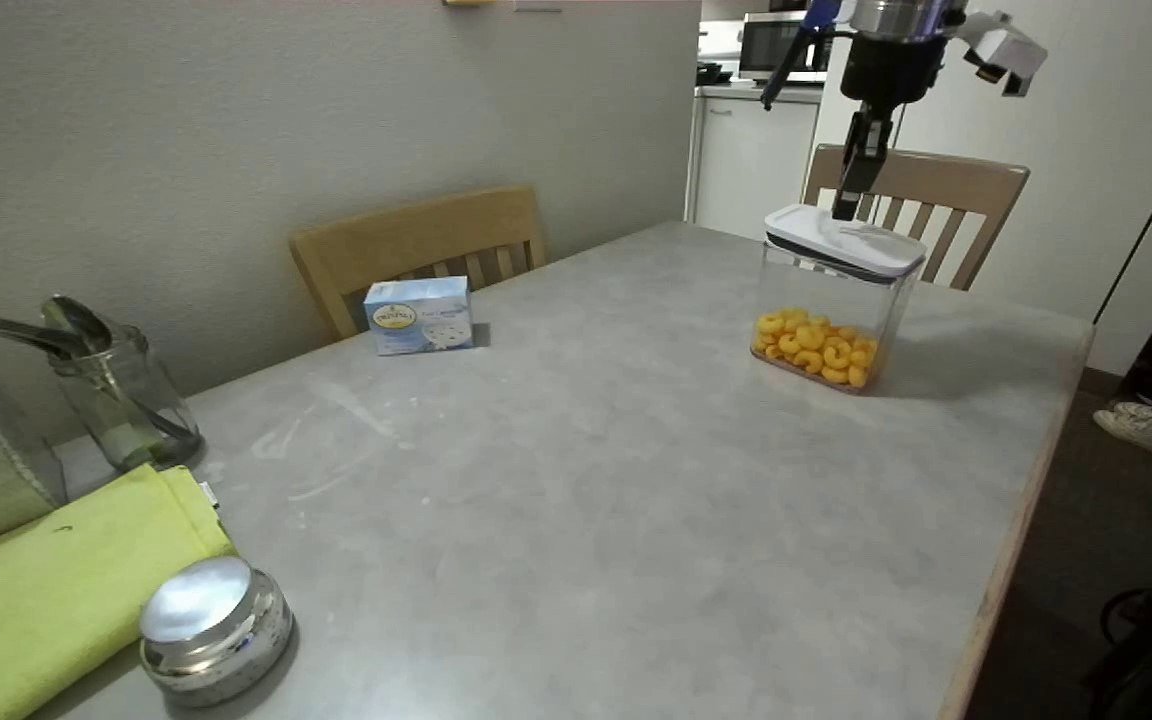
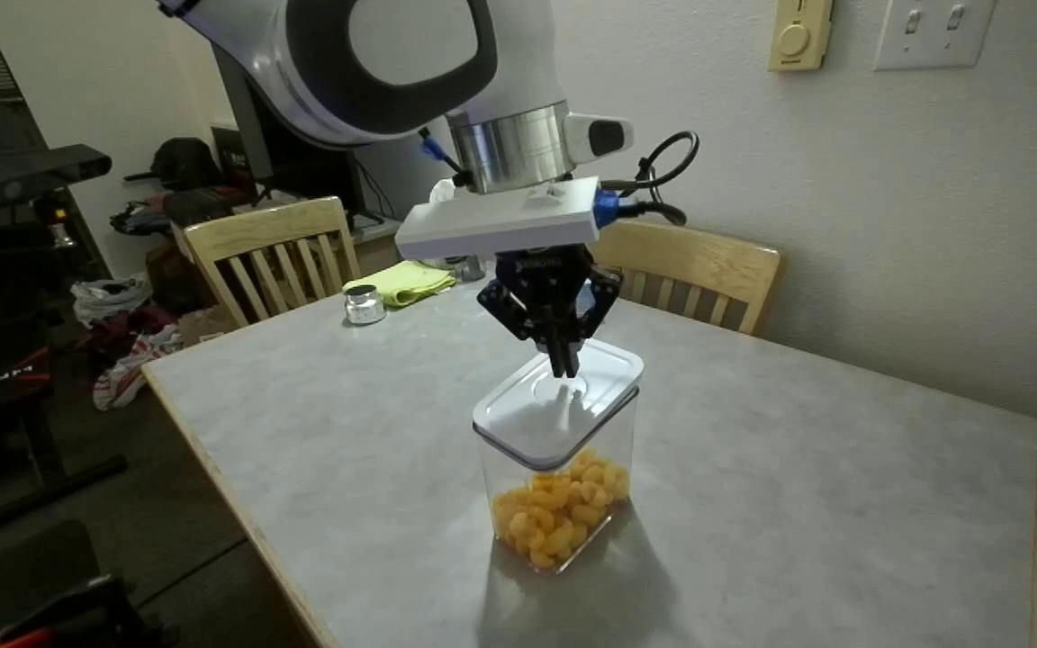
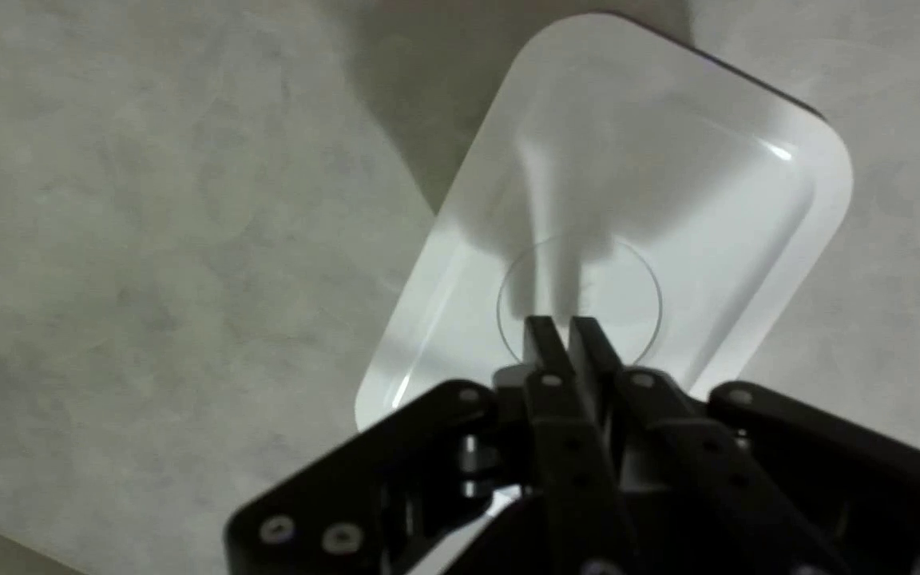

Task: Put the white lid on the container

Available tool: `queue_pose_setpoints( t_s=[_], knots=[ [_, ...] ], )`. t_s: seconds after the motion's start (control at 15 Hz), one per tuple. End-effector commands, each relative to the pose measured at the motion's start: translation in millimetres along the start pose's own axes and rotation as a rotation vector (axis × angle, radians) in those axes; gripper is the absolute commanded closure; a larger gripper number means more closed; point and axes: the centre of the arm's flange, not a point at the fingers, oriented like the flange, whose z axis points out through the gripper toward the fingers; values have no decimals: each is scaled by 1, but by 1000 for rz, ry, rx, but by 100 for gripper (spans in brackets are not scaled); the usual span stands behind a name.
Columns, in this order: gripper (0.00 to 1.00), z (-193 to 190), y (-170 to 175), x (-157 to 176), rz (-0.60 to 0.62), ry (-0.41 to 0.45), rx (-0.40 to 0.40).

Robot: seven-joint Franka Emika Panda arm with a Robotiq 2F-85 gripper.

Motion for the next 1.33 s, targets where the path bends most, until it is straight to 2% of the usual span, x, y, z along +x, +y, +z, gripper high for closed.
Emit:
queue_pose_setpoints(
  t_s=[0.0,0.33,0.47,0.53,0.93,1.0,1.2,1.27],
  knots=[
    [94,-10,4,3,-19,-3,-17],
    [88,-17,8,8,-18,10,-28],
    [80,-18,8,9,-18,13,-30],
    [63,-19,9,10,-17,15,-32],
    [20,-20,9,10,-16,8,-13],
    [39,-16,9,11,-1,26,-24],
    [20,-15,8,10,-2,19,-19],
    [20,-15,8,10,-2,19,-18]
  ],
)
